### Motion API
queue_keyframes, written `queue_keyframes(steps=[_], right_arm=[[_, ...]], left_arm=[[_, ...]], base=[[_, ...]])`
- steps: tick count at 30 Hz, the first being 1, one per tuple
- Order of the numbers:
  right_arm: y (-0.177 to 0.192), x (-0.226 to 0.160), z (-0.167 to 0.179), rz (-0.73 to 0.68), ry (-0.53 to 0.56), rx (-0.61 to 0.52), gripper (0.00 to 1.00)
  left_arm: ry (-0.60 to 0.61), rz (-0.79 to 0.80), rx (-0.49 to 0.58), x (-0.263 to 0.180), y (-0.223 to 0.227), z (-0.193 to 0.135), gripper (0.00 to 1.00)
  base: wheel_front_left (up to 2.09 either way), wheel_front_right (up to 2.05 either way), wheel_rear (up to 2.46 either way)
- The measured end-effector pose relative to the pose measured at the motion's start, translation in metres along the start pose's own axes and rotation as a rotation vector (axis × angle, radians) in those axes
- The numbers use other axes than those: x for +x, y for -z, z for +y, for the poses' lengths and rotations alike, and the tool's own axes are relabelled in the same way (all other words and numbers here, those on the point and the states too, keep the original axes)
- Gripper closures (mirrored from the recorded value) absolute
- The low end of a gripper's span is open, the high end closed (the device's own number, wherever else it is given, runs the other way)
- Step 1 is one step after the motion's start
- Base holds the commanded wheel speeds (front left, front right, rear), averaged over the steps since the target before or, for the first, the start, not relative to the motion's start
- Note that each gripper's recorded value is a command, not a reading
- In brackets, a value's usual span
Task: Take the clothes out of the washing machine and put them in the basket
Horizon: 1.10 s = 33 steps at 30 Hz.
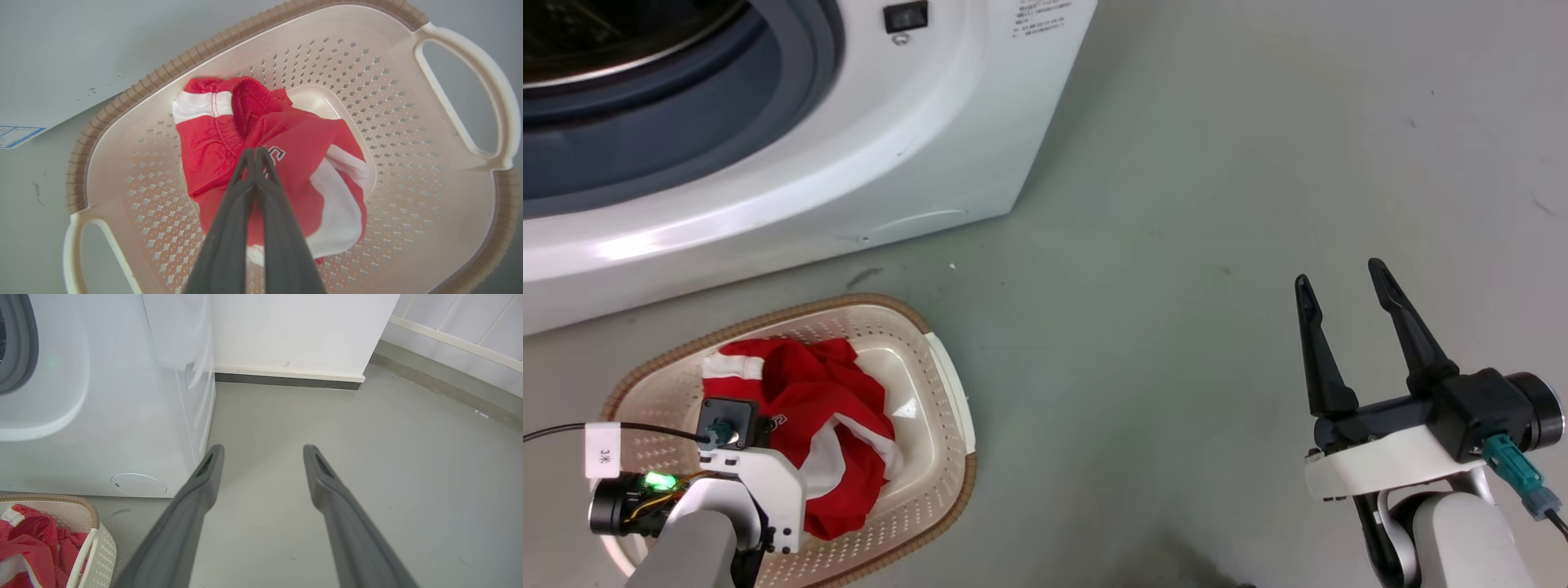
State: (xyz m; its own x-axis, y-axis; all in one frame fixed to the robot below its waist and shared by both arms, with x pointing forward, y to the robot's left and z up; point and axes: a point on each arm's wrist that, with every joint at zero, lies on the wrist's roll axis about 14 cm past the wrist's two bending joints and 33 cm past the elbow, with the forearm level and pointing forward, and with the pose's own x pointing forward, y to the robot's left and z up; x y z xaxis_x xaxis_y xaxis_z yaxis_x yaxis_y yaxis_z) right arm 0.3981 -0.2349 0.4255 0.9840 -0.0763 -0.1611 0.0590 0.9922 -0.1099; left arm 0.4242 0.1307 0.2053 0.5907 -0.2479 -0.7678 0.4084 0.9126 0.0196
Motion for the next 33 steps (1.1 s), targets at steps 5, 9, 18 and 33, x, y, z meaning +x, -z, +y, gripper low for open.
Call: queue_keyframes(steps=[5, 9, 18, 33], right_arm=[[0.012, 0.0, -0.006, 0.037, 0.018, -0.005, 0.0], [0.014, 0.001, -0.007, 0.042, 0.021, -0.007, 0.0], [-0.007, -0.001, -0.007, -0.02, 0.017, -0.017, 0.0], [-0.055, -0.027, 0.002, -0.165, -0.014, -0.036, 0.0]], left_arm=[[-0.015, 0.057, -0.018, 0.013, 0.02, 0.0, 1.0], [-0.025, 0.075, -0.027, 0.013, 0.028, 0.002, 1.0], [-0.06, -0.11, -0.091, -0.005, -0.03, 0.005, 0.0], [-0.184, -0.707, -0.145, -0.152, -0.16, 0.027, 0.0]], base=[[0.0, 0.0, 0.0], [0.0, 0.0, 0.0], [0.0, 0.0, 0.0], [0.0, 0.0, 0.0]])
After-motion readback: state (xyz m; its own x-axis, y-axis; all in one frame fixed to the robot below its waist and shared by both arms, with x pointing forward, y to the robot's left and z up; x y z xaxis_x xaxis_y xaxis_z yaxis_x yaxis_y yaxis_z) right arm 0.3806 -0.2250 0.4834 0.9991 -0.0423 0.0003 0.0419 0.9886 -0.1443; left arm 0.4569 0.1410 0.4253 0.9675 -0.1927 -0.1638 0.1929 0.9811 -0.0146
